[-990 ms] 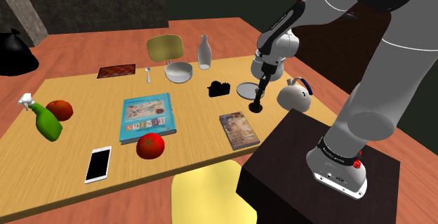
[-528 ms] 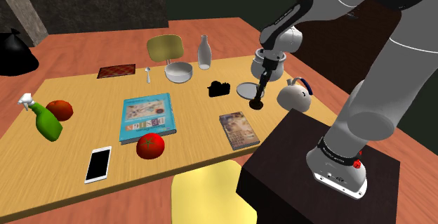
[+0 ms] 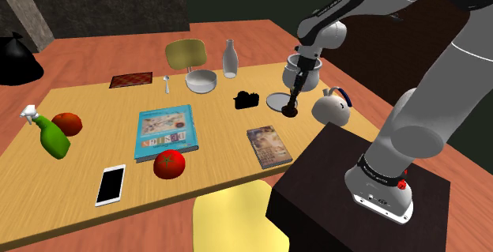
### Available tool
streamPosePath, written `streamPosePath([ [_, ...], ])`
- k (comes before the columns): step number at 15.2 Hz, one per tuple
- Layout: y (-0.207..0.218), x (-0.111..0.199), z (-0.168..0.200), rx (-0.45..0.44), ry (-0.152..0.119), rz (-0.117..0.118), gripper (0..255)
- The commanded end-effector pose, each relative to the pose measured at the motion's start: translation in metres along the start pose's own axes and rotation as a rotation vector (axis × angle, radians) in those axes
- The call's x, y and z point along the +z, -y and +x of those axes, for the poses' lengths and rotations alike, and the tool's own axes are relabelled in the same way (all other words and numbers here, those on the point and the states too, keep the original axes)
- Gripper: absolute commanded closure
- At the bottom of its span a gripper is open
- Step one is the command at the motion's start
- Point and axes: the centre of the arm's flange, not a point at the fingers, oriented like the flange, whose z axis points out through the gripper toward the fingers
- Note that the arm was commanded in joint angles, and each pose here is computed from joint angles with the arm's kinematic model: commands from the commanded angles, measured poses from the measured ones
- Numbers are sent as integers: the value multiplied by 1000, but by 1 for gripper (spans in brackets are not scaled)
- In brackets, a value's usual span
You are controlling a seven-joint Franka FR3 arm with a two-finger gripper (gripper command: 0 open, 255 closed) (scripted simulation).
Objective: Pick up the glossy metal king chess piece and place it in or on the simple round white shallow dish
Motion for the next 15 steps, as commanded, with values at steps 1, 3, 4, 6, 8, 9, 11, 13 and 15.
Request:
streamPosePath([
  [1, 2, -10, 0, 0, 0, 0, 255],
  [3, 5, -20, 0, 0, 0, 0, 255],
  [4, 6, -25, 0, 0, 0, 0, 255],
  [6, -1, -37, 7, 0, 0, 0, 255],
  [8, -19, -51, 21, 0, 0, 0, 255],
  [9, -29, -58, 27, 0, 0, 0, 255],
  [11, -47, -71, 41, 0, 0, 0, 255],
  [13, -65, -85, 54, 0, 0, 0, 255],
  [15, -83, -99, 68, 0, 0, 0, 255],
])
